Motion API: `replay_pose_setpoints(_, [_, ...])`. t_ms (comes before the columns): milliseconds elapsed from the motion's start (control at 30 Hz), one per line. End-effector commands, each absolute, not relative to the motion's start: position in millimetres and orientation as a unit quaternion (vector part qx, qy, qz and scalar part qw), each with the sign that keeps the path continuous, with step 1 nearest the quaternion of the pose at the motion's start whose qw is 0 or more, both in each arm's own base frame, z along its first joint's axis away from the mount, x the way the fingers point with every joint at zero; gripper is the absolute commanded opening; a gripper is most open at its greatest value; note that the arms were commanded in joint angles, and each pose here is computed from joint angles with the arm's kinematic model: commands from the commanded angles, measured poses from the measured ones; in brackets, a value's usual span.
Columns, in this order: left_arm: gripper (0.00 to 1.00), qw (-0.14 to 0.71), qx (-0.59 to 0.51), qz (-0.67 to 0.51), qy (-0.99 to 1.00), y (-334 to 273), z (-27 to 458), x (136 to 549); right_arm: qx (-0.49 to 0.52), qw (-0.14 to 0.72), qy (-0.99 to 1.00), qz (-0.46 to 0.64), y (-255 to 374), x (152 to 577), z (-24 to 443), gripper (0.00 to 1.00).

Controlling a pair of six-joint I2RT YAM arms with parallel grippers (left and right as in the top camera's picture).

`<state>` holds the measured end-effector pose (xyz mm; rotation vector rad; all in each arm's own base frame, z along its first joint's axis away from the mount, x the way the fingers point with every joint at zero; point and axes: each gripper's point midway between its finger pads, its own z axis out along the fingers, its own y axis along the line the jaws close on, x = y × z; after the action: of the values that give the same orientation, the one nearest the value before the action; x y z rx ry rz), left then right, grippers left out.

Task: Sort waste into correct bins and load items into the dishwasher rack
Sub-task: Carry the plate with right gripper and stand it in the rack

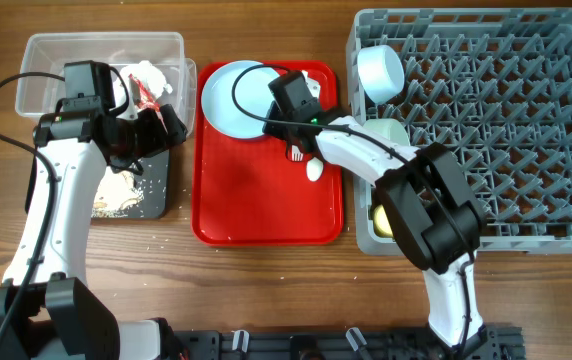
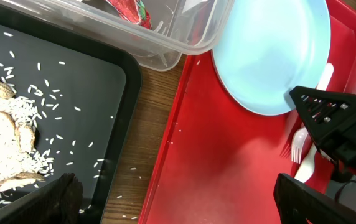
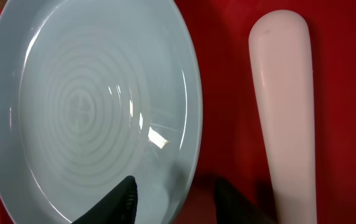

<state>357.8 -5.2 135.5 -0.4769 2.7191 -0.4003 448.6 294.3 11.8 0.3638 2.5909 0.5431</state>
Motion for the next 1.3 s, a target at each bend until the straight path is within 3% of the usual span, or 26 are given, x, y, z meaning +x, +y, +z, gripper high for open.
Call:
replay_pose_setpoints(0, [1.00,0.189,-0.165,-0.138,0.958,-2,144,361,0.135,0.201,0.955,0.170,289,436,-22,0.30])
replay_pose_setpoints(100, [1.00,0.189,-0.165,-0.138,0.958,-2,144,361,0.131,0.170,0.961,0.177,290,426,-26,0.04])
replay_pose_setpoints(267, [1.00,0.189,-0.165,-0.138,0.958,-2,144,361,0.101,0.189,0.958,0.190,280,436,6,0.04])
replay_pose_setpoints(400, [1.00,0.189,-0.165,-0.138,0.958,-2,144,361,0.068,0.258,0.949,0.167,253,452,67,0.04])
replay_pose_setpoints(667, [1.00,0.189,-0.165,-0.138,0.958,-2,144,361,0.072,0.505,0.856,0.084,147,463,284,0.04])
replay_pose_setpoints(800, [1.00,0.189,-0.165,-0.138,0.958,-2,144,361,0.089,0.575,0.809,-0.076,63,435,355,0.04])
replay_pose_setpoints(1000, [1.00,0.189,-0.165,-0.138,0.958,-2,144,361,0.124,0.493,0.768,-0.390,-40,396,367,0.04])
replay_pose_setpoints(1267, [1.00,0.189,-0.165,-0.138,0.958,-2,144,361,0.060,0.376,0.791,-0.479,-61,435,295,0.04])
